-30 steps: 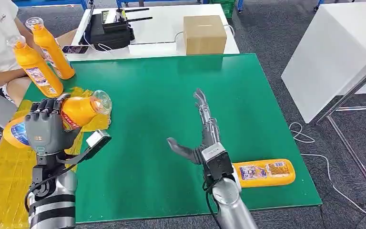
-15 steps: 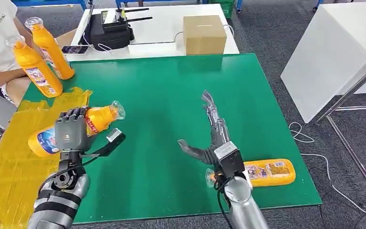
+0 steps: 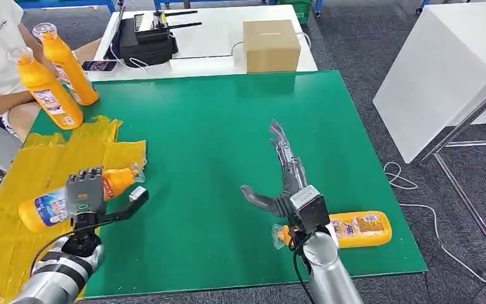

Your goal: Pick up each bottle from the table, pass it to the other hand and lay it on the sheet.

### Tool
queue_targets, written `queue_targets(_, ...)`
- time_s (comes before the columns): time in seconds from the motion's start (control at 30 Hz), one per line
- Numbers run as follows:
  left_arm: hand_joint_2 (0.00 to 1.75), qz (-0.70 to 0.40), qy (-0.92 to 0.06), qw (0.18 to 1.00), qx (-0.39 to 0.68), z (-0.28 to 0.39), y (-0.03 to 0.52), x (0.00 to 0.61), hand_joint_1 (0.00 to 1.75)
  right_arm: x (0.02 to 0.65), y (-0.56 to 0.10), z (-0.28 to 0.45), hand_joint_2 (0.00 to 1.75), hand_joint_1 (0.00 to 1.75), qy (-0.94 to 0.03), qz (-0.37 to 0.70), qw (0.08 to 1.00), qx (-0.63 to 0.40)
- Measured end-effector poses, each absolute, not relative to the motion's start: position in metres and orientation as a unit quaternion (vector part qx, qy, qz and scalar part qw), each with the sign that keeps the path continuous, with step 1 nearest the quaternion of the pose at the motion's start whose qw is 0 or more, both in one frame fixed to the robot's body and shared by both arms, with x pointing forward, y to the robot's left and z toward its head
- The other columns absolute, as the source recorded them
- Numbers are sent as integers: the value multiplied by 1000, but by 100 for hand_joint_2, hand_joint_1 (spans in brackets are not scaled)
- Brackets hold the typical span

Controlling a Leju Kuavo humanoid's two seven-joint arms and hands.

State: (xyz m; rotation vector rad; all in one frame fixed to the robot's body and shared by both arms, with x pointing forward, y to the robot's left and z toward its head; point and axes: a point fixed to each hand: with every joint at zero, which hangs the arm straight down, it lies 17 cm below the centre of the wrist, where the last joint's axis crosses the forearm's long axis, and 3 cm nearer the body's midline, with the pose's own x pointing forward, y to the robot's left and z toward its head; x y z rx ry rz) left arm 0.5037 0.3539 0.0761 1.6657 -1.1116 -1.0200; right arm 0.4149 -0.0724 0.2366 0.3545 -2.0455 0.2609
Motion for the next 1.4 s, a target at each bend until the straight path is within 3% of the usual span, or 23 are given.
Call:
queue_targets(0.33, 175, -360, -426, 414, 719, 110, 397, 497, 0, 417, -74, 233, 175, 0, -844, 104, 506, 143)
queue_targets(0.77, 175, -366, -473, 375, 708, 135, 373, 497, 0, 418, -75, 229, 175, 0, -843, 102, 510, 139)
queue_targets(0.9, 175, -412, -548, 361, 633, 127, 324, 503, 0, 418, -75, 229, 175, 0, -842, 103, 511, 137)
queue_targets(1.03, 175, -374, -635, 391, 551, 135, 298, 508, 0, 417, -75, 224, 175, 0, -842, 113, 513, 123)
queue_targets(1.23, 175, -95, -802, 548, 219, 146, 257, 497, 0, 412, -72, 209, 175, 0, -845, 205, 495, 6)
queue_targets(1.4, 175, 33, -844, 529, 82, 196, 251, 476, 0, 404, -63, 179, 175, 0, -815, 328, 468, -95)
